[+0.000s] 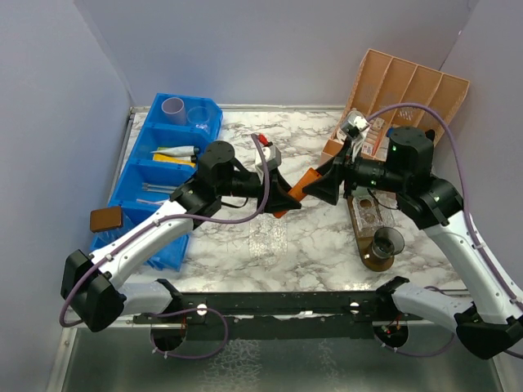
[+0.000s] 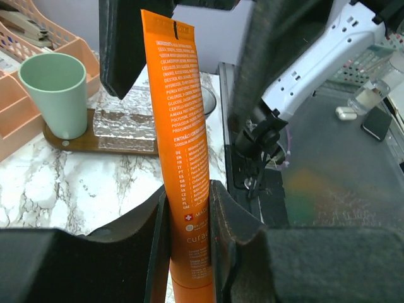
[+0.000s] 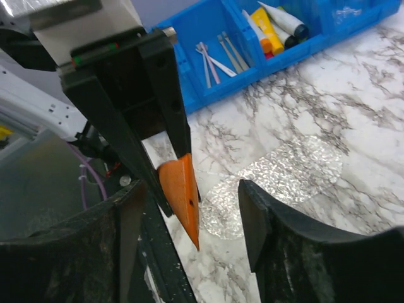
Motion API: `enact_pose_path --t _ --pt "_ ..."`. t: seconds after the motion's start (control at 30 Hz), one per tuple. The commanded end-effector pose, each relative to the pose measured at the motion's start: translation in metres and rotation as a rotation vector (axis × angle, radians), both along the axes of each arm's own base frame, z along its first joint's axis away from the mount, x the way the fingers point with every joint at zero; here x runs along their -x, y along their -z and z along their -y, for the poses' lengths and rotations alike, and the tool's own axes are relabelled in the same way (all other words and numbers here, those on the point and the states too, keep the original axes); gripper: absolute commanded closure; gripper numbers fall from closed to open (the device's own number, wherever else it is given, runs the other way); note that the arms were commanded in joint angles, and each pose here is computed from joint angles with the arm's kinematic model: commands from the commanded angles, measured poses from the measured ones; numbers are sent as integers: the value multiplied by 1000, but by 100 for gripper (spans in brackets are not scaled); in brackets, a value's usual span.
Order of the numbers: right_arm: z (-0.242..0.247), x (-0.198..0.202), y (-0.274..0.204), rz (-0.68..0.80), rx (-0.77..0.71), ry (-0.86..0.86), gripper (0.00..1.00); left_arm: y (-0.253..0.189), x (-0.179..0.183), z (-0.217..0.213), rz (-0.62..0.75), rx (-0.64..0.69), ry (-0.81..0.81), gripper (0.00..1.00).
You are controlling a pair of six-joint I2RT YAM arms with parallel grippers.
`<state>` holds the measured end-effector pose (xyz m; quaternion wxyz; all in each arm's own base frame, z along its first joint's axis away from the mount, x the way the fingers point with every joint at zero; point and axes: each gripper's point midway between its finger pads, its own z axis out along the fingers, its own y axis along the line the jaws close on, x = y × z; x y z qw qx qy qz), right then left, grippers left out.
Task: Prepare toiletry sets of a toothbrush and toothpaste on the tray
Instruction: Place the toothpaste in the toothpaste holder.
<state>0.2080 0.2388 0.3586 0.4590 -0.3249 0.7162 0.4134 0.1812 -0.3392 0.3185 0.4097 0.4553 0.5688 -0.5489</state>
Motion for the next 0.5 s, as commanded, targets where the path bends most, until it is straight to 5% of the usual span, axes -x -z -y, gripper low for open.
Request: enact_pose_path --t 0.0,0.17,0.4,0.47 --pt "-12 17 -15 -20 -50 -125 45 -5 -1 5 73 -12 0 86" --pt "-15 24 -12 -33 -50 -176 63 0 0 8 67 -33 7 87" --pt "-16 30 3 -68 -13 -227 67 2 -1 7 74 -43 3 87" --pt "-15 28 4 -63 -7 -216 78 2 -1 8 74 -46 1 87"
